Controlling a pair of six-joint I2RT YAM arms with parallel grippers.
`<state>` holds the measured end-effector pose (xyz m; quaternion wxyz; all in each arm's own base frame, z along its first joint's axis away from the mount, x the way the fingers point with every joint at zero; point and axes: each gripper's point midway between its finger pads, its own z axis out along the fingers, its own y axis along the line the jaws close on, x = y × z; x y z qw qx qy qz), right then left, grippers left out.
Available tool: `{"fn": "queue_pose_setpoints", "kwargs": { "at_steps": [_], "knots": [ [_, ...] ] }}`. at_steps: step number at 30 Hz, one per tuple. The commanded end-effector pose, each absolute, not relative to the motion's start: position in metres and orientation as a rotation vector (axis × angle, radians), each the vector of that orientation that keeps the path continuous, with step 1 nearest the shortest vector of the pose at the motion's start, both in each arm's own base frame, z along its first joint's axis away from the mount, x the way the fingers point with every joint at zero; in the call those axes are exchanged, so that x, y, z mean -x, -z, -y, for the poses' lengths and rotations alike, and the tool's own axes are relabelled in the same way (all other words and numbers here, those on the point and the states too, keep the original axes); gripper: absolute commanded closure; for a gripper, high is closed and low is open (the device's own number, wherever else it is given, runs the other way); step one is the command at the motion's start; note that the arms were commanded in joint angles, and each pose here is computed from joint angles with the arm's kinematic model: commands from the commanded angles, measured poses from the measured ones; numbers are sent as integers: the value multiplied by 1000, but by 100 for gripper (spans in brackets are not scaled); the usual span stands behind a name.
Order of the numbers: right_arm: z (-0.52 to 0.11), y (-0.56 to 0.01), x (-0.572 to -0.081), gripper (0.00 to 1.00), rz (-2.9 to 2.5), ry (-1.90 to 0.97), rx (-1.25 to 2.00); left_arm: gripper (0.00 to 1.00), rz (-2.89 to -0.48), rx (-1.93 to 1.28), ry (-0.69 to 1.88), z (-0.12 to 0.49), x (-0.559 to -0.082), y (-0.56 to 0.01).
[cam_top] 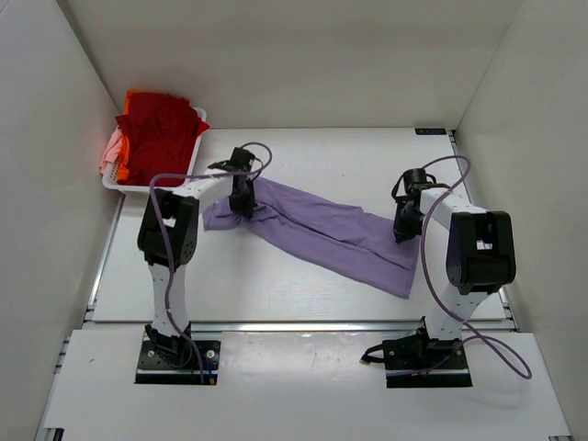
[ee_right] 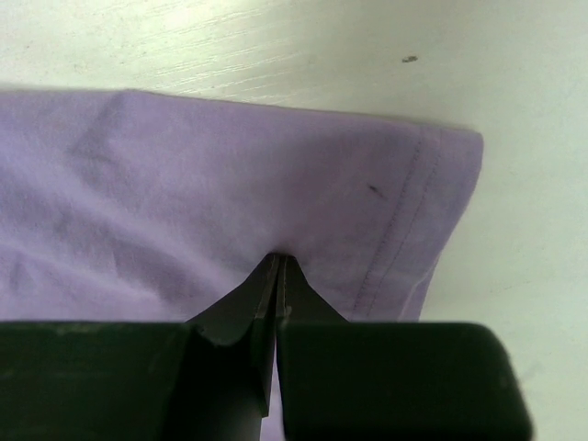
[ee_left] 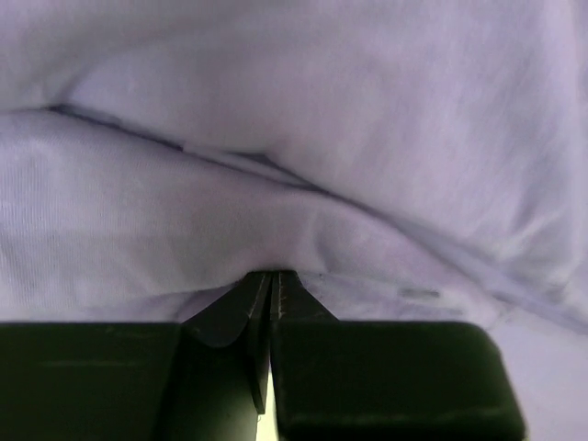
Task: Fold and stack the t-shirts
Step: Rotate the tshirt 80 degrees
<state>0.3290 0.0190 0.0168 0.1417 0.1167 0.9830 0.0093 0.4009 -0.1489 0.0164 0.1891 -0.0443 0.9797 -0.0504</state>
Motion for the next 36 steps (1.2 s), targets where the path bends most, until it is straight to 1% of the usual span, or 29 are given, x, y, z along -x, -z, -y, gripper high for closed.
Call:
{"fn": "queue_pose_setpoints", "kwargs": {
  "at_steps": [1,2,3,4,5,6,7,8,9,12,13,16,18,19,21,22,23,25,30,32,36],
  "knots": [
    [-23,1,-299,100,-2965,-28,-436,87,-2697,87,102,145,-455,-33],
    [-32,2,-293,100,-2996,-60,-441,88,-2693,71,104,148,-472,-39],
    [-34,3,-284,100,-3022,-56,-452,89,-2726,55,96,146,-479,-24],
    [-41,4,-275,100,-3045,-61,-448,89,-2732,30,110,154,-493,-25],
    [-50,3,-273,100,-3042,-72,-454,91,-2682,21,132,159,-514,-46],
    [-57,2,-264,100,-3045,-96,-492,92,-2678,1,165,168,-527,-46],
    [-66,3,-258,100,-3042,-106,-477,93,-2696,-27,180,177,-533,-31],
    [-79,3,-253,100,-3037,-125,-497,95,-2640,-58,230,191,-548,-55],
    [-87,3,-249,100,-3031,-150,-526,95,-2625,-71,246,199,-558,-53],
    [-126,6,-228,100,-3030,-185,-502,95,-2611,-110,319,217,-560,-38],
    [-132,8,-226,100,-3012,-193,-520,95,-2595,-120,325,216,-562,-40],
    [-162,12,-207,100,-2989,-224,-507,95,-2579,-183,266,219,-564,-32],
    [-186,13,-194,100,-2980,-269,-502,94,-2534,-188,264,217,-578,-43],
    [-193,15,-193,100,-2969,-300,-508,95,-2512,-199,260,220,-582,-44],
    [-208,18,-179,100,-2982,-303,-464,93,-2500,-175,285,217,-587,-44],
    [-212,21,-171,100,-2990,-290,-440,94,-2483,-158,283,212,-592,-44],
    [-215,22,-169,100,-2996,-274,-458,92,-2466,-150,281,215,-594,-50],
    [-217,25,-159,99,-3012,-263,-446,92,-2448,-128,288,213,-599,-56],
    [-230,30,-147,100,-3042,-353,-438,92,-2436,-57,360,205,-609,-52],
    [-235,33,-143,100,-3064,-351,-364,92,-2428,-42,382,205,-613,-51],
    [-224,41,-131,100,-3094,-264,-343,92,-2399,-28,420,206,-621,-52]
  ]
}}
